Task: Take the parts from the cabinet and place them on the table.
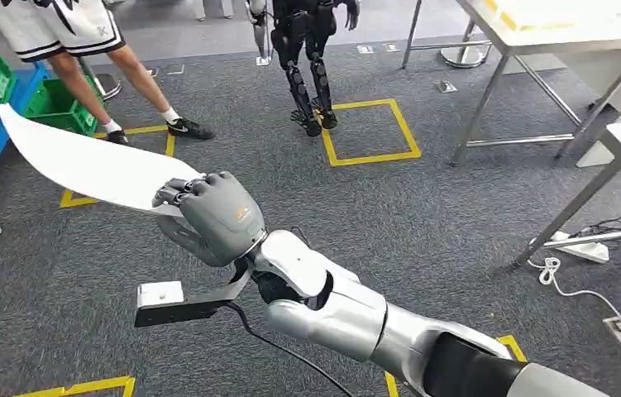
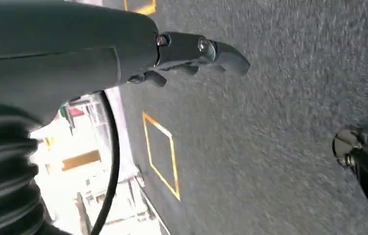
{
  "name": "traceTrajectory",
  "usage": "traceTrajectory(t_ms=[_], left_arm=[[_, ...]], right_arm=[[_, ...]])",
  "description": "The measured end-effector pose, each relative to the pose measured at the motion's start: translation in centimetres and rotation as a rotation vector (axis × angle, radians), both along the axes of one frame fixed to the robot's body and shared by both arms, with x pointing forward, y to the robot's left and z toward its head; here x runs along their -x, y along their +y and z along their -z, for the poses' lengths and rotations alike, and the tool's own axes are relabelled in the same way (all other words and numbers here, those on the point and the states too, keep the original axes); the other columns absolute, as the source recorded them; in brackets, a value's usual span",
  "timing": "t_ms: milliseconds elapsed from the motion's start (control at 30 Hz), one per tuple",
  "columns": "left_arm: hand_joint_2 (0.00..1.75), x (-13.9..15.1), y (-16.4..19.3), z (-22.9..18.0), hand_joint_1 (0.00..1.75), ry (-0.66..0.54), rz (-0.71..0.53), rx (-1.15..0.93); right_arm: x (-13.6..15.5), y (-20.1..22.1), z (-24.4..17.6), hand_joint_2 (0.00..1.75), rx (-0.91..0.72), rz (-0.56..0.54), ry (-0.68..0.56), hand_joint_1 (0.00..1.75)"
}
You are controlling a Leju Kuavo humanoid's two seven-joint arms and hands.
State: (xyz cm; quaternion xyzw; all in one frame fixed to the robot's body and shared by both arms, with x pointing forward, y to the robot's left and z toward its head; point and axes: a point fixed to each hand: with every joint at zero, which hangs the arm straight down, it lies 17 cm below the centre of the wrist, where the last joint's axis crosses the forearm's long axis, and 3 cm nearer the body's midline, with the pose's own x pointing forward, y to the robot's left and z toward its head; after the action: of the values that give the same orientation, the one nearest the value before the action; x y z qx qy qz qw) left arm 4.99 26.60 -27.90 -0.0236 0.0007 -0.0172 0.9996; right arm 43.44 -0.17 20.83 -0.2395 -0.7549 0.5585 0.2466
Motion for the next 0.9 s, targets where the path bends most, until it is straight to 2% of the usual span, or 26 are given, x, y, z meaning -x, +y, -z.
traceTrajectory(t_ms=[367,633,900], left_arm=[[1.75,-2.3,0.3,-0.2,0.0,-0.048,0.005,-0.006],[1.75,-2.3,0.1,-0.2,0.0,-0.056,0.005,-0.003],[1.75,-1.0,-0.8,-0.2,0.0,-0.005,0.003,0.01]], right_arm=[[-0.6,0.2,-1.3,1.75,0.011,-0.002,0.008,1.75],[-0.7,0.2,-2.0,1.75,-0.005,-0.019,0.002,1.75],[-1.1,-0.5,-2.8,1.75,-0.028,-0.011,-0.021,1.75]])
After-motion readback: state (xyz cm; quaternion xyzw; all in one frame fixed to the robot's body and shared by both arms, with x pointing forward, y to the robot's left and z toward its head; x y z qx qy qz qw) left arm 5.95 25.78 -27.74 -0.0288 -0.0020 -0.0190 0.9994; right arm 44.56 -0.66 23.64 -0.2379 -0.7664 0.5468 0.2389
